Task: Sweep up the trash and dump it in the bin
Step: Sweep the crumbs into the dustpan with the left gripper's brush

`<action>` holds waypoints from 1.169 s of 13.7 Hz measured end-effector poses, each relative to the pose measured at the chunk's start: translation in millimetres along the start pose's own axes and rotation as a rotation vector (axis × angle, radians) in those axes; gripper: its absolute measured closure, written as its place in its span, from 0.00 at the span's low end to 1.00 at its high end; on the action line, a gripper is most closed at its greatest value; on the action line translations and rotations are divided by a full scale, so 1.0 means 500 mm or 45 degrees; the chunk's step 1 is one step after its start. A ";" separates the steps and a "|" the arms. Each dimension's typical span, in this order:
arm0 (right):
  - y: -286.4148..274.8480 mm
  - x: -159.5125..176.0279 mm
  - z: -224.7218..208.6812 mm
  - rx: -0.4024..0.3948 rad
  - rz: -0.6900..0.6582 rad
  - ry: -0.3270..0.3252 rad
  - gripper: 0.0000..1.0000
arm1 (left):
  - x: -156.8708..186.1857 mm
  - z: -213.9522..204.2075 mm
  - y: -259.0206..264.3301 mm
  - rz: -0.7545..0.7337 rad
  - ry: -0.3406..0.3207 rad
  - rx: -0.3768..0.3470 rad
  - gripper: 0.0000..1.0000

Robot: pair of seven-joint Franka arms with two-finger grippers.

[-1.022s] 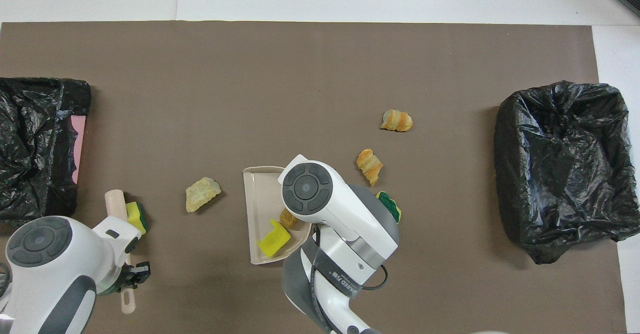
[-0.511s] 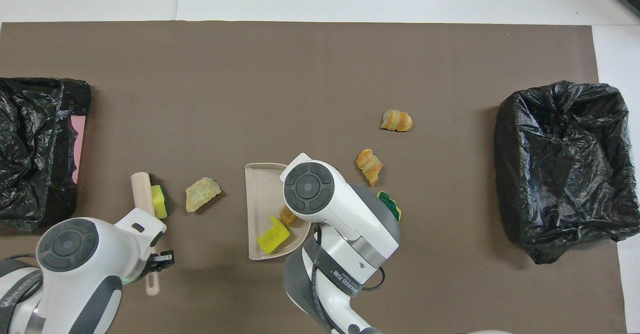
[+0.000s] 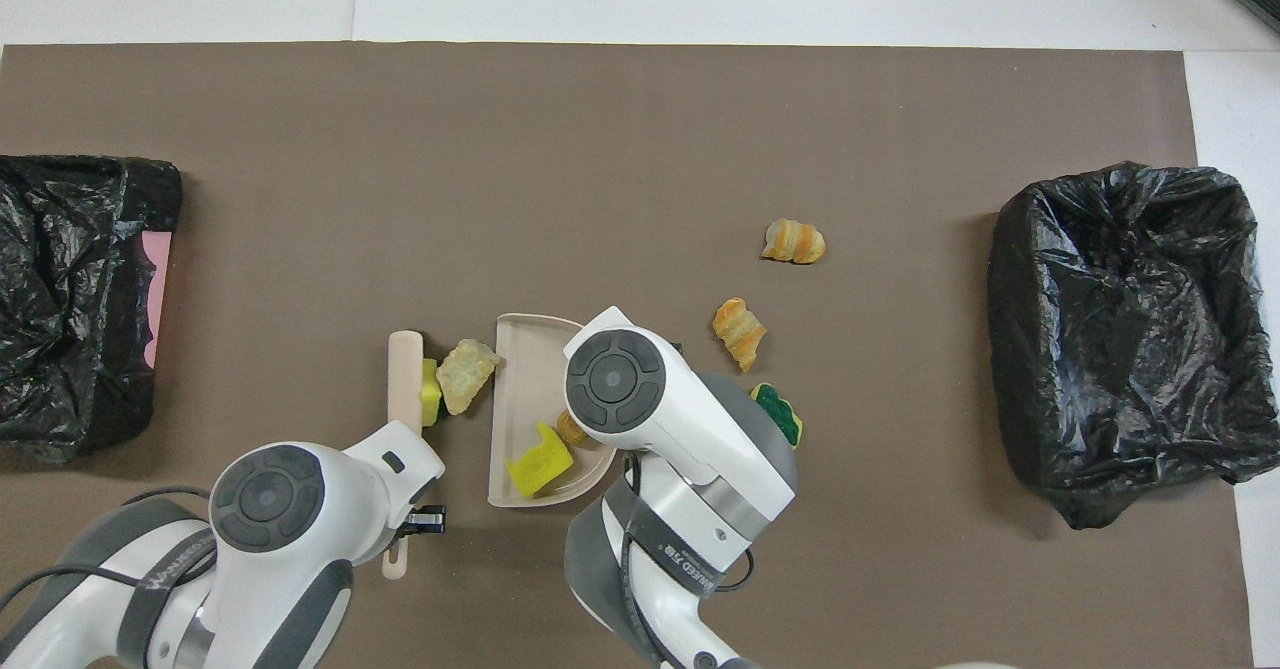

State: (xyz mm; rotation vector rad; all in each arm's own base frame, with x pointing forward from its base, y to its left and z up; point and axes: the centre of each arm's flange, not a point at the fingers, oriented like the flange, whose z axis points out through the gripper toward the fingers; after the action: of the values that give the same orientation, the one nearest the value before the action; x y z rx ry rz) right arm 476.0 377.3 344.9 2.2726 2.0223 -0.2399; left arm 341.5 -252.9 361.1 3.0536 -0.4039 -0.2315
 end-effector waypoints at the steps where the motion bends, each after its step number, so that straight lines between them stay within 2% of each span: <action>1: 0.001 -0.001 0.001 0.001 0.001 -0.001 0.68 | 0.014 -0.008 0.011 0.000 0.016 -0.014 0.74; 4: 0.010 -0.010 0.002 0.002 0.013 0.001 0.68 | 0.044 -0.010 0.014 -0.087 0.016 -0.018 0.74; 9: 0.027 -0.022 0.001 -0.007 0.004 0.015 0.68 | 0.060 -0.023 -0.002 -0.208 0.004 0.096 0.74; 13: 0.037 -0.033 -0.007 -0.014 -0.024 0.023 0.68 | 0.060 -0.030 0.000 -0.350 0.008 0.129 0.74; 16: 0.059 -0.060 -0.017 -0.006 -0.053 0.048 0.68 | 0.047 -0.023 0.007 -0.394 -0.031 0.179 0.74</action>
State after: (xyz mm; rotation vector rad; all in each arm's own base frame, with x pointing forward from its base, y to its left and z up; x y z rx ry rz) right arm 502.6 345.8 357.4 2.2505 2.0879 -0.1965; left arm 364.8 -261.8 369.3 3.2432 0.0576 -0.2630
